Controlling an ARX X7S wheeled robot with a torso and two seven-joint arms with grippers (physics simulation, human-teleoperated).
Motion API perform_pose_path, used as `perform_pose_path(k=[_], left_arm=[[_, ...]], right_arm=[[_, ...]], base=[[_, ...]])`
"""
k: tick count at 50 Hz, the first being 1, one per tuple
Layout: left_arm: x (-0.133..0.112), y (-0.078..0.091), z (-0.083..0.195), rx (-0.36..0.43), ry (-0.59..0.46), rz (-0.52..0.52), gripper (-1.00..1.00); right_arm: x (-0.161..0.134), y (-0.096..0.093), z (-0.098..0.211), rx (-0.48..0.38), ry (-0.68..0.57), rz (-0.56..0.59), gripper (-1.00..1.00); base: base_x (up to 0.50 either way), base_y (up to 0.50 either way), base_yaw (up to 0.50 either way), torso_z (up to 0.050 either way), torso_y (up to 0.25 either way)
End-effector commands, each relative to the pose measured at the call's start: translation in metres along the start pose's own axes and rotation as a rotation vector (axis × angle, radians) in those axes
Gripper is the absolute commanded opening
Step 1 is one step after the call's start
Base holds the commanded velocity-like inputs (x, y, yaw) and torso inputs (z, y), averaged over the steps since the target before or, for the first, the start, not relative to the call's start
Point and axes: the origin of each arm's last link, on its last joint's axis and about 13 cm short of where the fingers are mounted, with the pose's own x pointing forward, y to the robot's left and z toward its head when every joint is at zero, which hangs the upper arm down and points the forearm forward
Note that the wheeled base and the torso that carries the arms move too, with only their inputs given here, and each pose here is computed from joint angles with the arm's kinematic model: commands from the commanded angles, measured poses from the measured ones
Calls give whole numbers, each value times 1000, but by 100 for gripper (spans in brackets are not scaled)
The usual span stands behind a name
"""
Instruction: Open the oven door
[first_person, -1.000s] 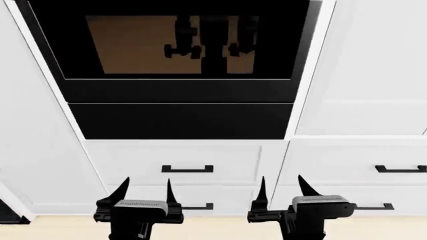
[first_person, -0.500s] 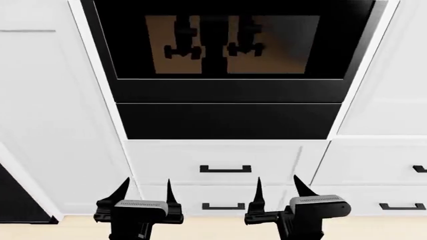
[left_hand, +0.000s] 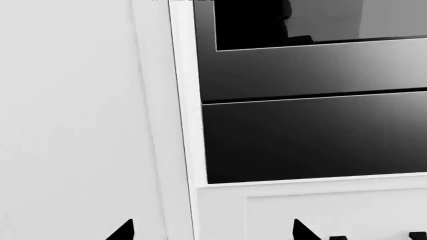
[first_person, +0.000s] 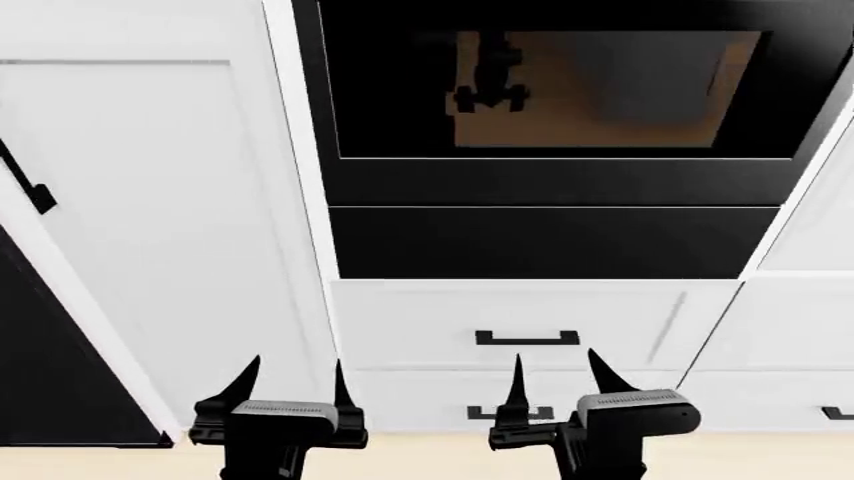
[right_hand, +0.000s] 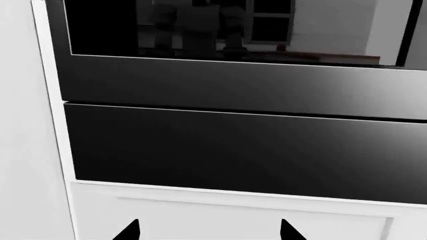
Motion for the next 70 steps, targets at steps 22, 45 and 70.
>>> perform_pose_path(k=[22, 45, 70], left_arm=[[0, 1, 2, -7, 1, 0, 100], [0, 0, 1, 1, -4, -2, 100], [-2, -1, 1, 7, -7, -8, 100]], right_arm=[[1, -1, -1, -13, -3, -18, 100], [0, 1, -1, -41, -16, -12, 100], [-4, -2, 4, 31, 9, -28, 100]], base=[[-1, 500, 0, 0, 0], [-1, 487, 0, 0, 0], [-1, 0, -420, 0, 0]])
